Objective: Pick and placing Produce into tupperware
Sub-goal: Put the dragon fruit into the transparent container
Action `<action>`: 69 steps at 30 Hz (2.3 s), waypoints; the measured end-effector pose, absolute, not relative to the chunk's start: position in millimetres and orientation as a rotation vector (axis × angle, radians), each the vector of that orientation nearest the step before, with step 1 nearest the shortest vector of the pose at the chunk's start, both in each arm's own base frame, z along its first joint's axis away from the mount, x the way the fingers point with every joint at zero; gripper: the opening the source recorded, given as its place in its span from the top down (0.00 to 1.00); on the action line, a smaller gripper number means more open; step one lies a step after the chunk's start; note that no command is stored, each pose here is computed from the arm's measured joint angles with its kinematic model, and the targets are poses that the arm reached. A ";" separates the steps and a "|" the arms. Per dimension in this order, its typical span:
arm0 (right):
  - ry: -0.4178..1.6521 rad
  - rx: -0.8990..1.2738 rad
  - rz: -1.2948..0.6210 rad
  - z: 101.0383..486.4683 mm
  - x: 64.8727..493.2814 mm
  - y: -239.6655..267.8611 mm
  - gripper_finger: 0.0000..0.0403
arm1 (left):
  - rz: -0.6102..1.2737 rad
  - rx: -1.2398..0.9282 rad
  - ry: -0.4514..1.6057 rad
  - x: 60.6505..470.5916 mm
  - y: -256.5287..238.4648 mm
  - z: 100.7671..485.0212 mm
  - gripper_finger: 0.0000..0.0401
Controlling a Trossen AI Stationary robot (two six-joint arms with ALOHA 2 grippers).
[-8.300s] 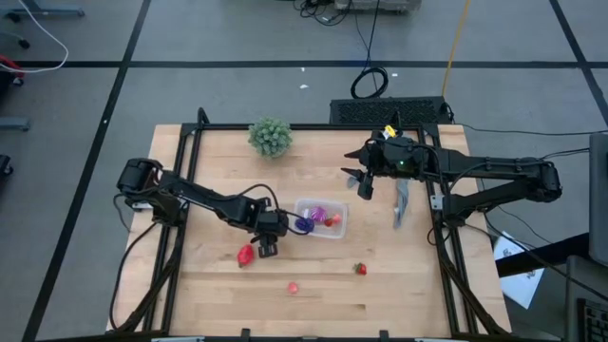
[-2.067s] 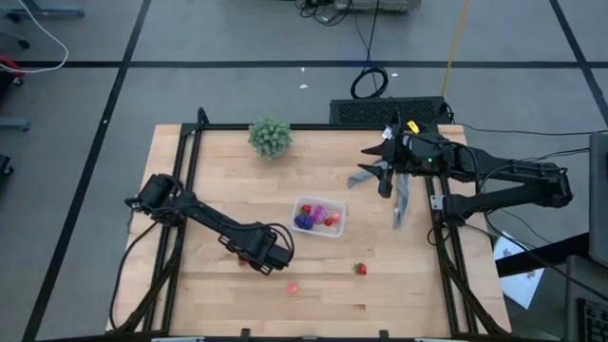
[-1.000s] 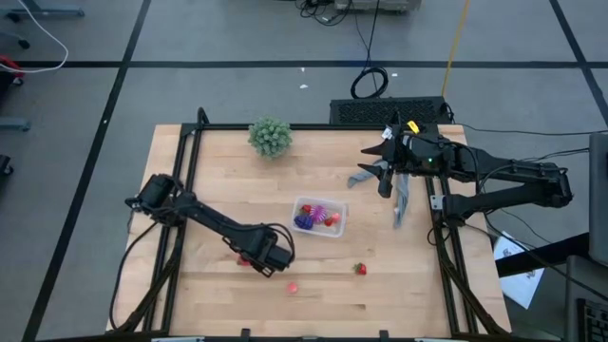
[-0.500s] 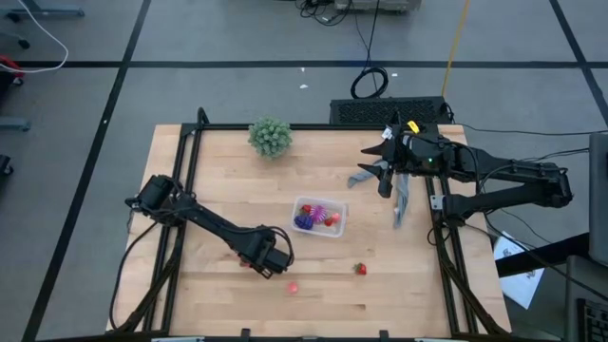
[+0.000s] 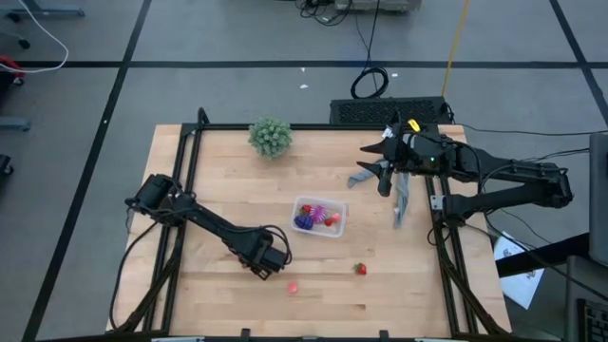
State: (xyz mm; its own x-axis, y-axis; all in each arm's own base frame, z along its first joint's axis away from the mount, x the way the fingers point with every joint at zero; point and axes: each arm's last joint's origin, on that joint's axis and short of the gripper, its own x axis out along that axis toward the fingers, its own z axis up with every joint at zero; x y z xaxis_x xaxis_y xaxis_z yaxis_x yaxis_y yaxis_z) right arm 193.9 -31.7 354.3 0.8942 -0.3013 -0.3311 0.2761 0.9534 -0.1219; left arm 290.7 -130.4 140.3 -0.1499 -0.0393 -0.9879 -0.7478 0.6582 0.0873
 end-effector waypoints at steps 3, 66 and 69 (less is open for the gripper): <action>0.355 -0.072 -0.299 354.3 193.9 -31.6 0.57 | 0.701 -0.650 1.616 290.7 -130.4 140.3 0.33; 0.353 -0.072 -0.299 354.4 194.0 -31.6 0.57 | 0.345 -0.519 0.914 338.0 -48.7 228.8 0.42; 0.331 -0.088 -0.299 356.9 193.7 -31.6 0.57 | 0.316 -0.489 0.844 345.5 -37.5 233.2 0.42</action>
